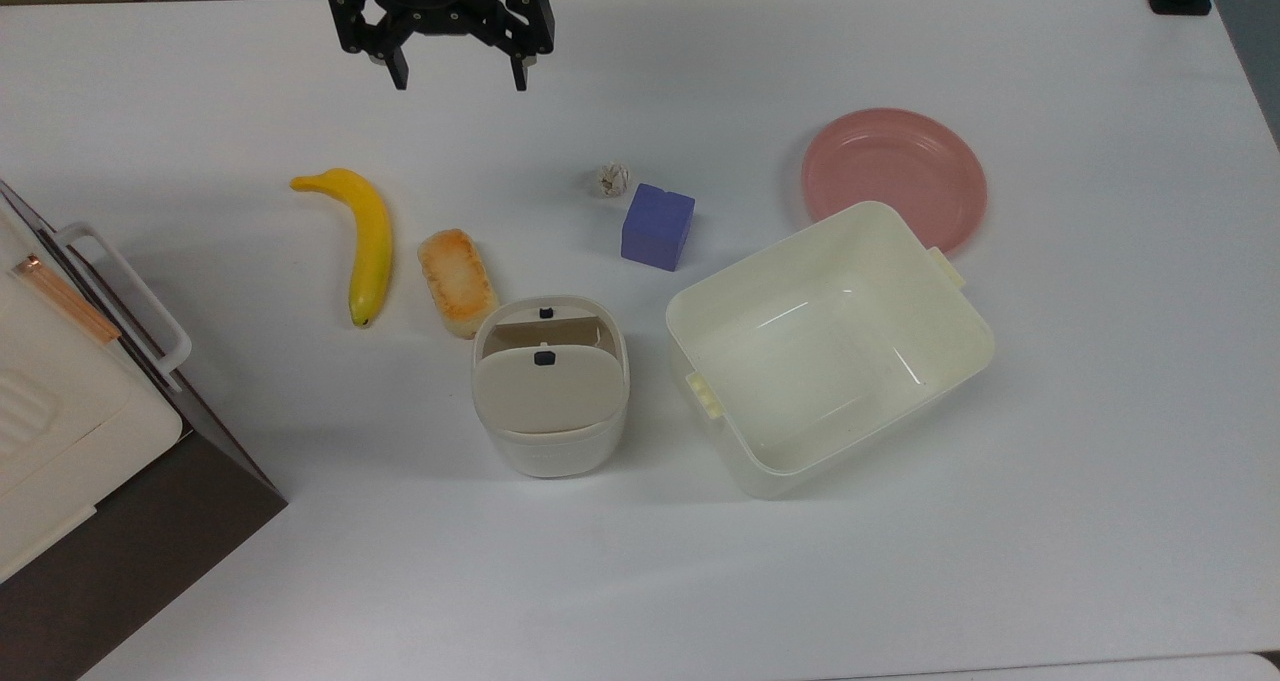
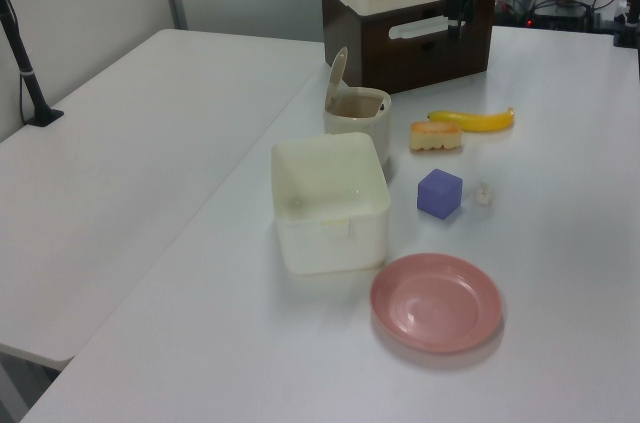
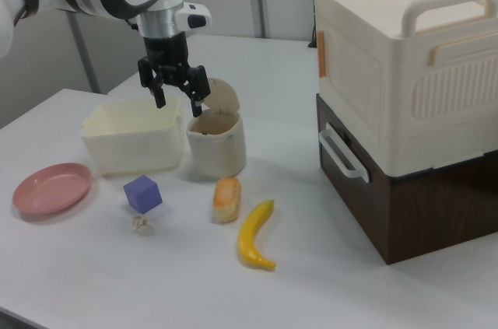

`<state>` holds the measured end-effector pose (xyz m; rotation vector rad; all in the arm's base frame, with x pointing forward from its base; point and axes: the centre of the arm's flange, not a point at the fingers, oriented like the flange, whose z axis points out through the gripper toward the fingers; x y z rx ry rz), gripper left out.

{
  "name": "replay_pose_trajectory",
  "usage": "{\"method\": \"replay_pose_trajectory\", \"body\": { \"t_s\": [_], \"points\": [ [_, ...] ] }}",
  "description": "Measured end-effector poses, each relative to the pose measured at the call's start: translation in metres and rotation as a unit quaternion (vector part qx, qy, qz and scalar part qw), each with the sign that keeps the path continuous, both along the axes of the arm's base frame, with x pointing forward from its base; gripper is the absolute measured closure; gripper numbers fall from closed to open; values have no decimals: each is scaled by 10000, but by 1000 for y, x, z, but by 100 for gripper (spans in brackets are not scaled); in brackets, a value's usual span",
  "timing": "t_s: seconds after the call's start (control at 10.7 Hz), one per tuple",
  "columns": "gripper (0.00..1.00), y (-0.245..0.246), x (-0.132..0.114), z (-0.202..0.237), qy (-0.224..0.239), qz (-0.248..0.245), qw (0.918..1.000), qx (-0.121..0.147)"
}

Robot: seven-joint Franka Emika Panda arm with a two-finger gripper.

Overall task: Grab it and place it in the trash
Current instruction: 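Move the gripper down to the small white object beside the purple cube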

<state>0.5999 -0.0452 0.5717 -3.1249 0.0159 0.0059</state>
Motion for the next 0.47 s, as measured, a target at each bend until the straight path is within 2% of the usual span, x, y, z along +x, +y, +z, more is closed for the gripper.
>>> {"method": "replay_pose_trajectory", "body": {
  "t_s": [0.47],
  "points": [
    [0, -10, -1, -1, 11, -87, 10000, -2]
  ]
}}
